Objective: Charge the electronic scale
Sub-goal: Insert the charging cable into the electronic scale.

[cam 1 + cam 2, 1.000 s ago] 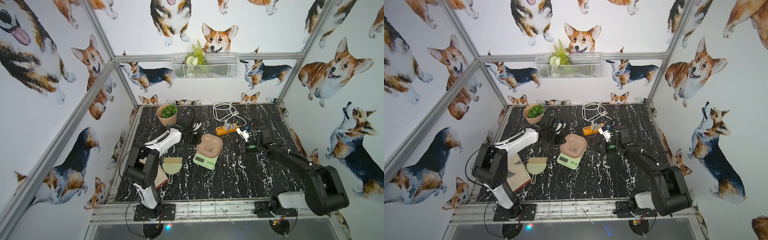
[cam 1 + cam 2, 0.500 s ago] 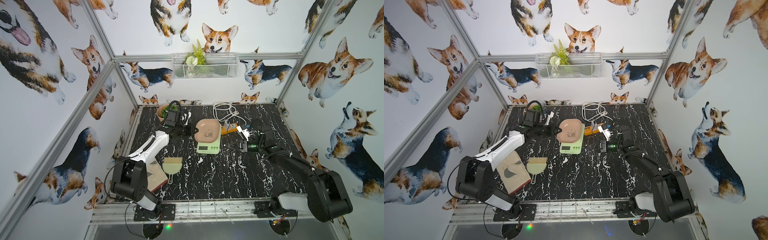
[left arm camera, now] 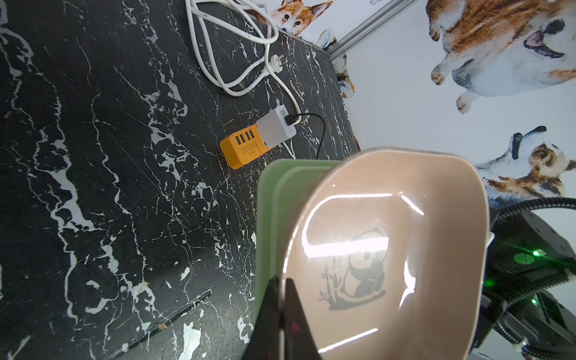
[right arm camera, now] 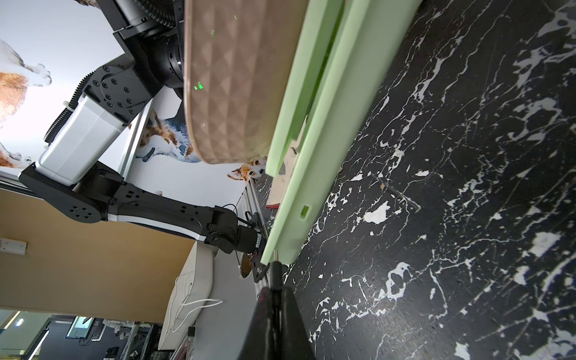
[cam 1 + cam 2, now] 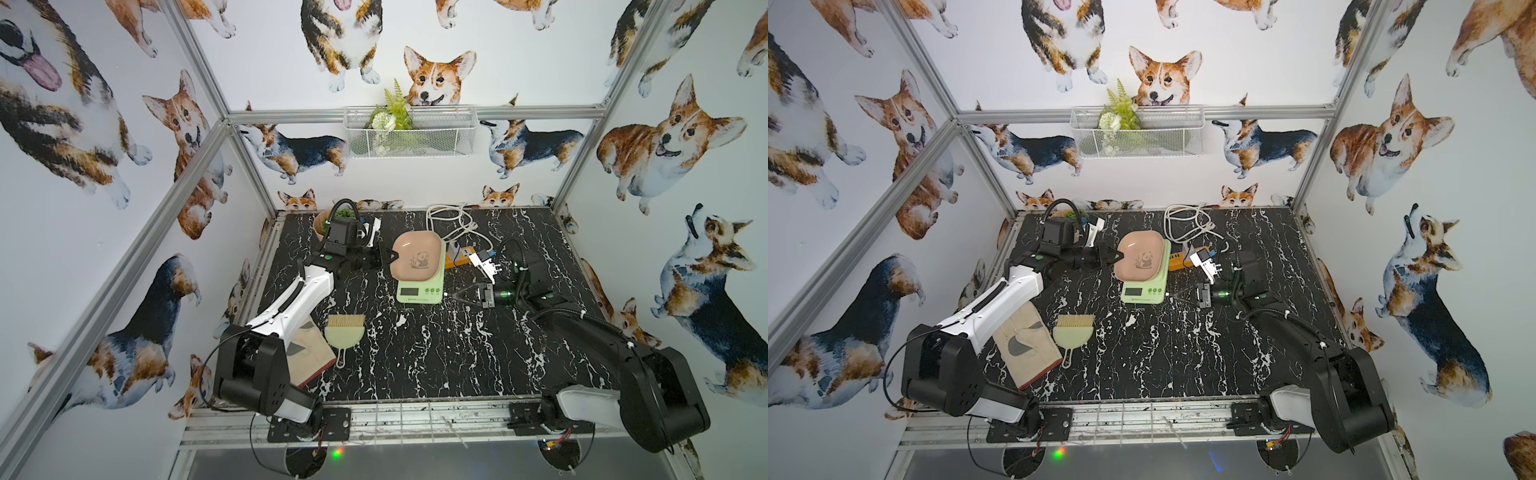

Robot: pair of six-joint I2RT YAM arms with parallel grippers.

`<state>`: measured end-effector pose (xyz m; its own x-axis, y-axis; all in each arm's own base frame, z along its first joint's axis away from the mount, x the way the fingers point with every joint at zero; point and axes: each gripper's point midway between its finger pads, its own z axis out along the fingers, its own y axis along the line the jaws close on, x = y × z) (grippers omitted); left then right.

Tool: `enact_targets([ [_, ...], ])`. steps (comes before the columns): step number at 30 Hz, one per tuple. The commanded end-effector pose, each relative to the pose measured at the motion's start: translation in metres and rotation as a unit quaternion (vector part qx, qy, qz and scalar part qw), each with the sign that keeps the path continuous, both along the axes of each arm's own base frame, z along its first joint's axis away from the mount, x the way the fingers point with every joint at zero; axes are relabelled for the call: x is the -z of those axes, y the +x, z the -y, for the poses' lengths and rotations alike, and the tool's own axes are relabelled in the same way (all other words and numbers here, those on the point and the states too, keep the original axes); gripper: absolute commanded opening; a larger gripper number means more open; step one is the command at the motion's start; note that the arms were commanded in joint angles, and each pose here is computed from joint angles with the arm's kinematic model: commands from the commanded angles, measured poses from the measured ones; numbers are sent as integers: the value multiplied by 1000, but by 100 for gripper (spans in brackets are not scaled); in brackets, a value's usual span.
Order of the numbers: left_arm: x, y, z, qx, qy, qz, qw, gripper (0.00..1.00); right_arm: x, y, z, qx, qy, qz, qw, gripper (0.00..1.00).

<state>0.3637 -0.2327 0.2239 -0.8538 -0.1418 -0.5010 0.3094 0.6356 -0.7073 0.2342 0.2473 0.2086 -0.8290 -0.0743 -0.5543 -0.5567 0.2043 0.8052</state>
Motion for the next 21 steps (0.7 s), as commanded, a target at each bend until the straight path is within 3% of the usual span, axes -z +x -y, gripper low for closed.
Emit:
enact_targets([
  [1,-15,0,6,17,-22,23,999,0,-5,-1,0,-4,-1,22,1000,0],
  [21,-26,-11,12,70,-31,52,996,0,-8,-1,3,3,-18,36,999,0],
])
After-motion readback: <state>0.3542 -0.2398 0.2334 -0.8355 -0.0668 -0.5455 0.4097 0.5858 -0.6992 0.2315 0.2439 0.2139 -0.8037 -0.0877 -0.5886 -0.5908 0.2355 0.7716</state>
